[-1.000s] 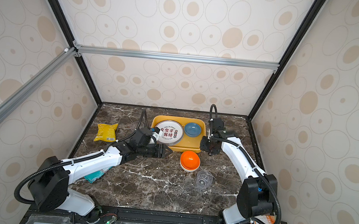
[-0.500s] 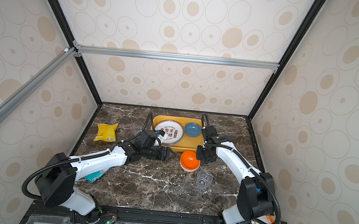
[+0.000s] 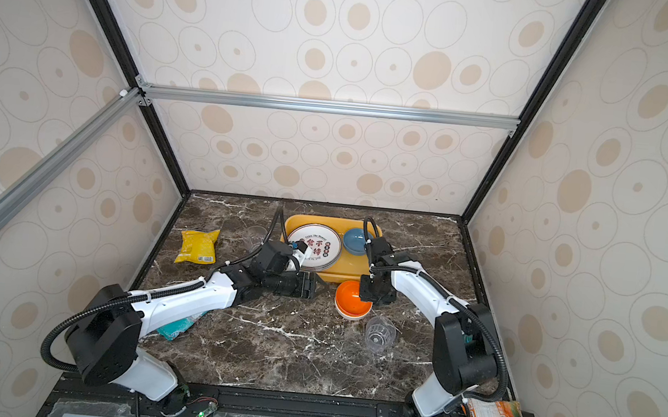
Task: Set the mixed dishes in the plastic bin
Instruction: 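Move the right gripper down to the orange bowl on the table, then pinch the rim of the orange bowl with the right gripper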
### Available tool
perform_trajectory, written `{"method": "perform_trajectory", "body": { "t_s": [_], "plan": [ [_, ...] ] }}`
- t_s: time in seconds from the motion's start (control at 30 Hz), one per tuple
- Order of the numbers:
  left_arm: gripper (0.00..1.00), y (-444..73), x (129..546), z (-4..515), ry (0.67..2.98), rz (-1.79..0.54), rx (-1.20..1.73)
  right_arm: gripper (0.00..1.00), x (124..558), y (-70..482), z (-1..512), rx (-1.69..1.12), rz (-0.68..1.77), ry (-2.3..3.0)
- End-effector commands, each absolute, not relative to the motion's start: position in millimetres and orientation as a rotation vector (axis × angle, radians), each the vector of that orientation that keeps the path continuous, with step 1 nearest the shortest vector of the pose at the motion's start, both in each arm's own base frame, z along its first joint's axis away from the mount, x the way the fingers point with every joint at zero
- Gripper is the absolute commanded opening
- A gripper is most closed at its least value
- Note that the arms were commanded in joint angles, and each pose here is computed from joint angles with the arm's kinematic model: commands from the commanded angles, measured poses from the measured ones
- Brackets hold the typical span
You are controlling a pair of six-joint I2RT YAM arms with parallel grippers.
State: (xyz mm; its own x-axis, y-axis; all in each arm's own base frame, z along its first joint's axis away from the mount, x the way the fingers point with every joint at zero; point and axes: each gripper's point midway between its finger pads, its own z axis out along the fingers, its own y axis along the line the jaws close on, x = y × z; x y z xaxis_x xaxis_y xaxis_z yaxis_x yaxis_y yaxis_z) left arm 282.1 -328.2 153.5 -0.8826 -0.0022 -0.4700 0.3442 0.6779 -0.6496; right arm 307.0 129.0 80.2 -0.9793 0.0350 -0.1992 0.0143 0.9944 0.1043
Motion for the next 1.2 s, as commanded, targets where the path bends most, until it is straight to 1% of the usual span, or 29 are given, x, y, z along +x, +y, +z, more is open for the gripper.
{"method": "perform_trajectory", "body": {
  "t_s": [0.0,0.23,0.7,1.03,1.17],
  "plan": [
    [0.71,-331.3,282.6,160.5,2.426,-1.086,0.276,0.43,305.4,127.4,70.8,0.013,0.098,2.954],
    [0.71,-330.0,281.9,159.4,2.427,-1.083,0.271,0.38,305.8,126.3,62.8,0.004,0.058,2.972],
    [0.71,-330.6,281.7,156.8,2.429,-1.086,0.269,0.25,303.7,122.7,66.4,-0.023,0.017,2.972],
    [0.71,-330.4,281.1,151.9,2.436,-1.089,0.268,0.22,304.0,121.5,75.0,-0.041,-0.008,2.957],
    [0.66,-331.7,280.7,151.0,2.436,-1.098,0.27,0.22,304.1,121.8,78.2,-0.051,-0.016,2.951]
  ]
}}
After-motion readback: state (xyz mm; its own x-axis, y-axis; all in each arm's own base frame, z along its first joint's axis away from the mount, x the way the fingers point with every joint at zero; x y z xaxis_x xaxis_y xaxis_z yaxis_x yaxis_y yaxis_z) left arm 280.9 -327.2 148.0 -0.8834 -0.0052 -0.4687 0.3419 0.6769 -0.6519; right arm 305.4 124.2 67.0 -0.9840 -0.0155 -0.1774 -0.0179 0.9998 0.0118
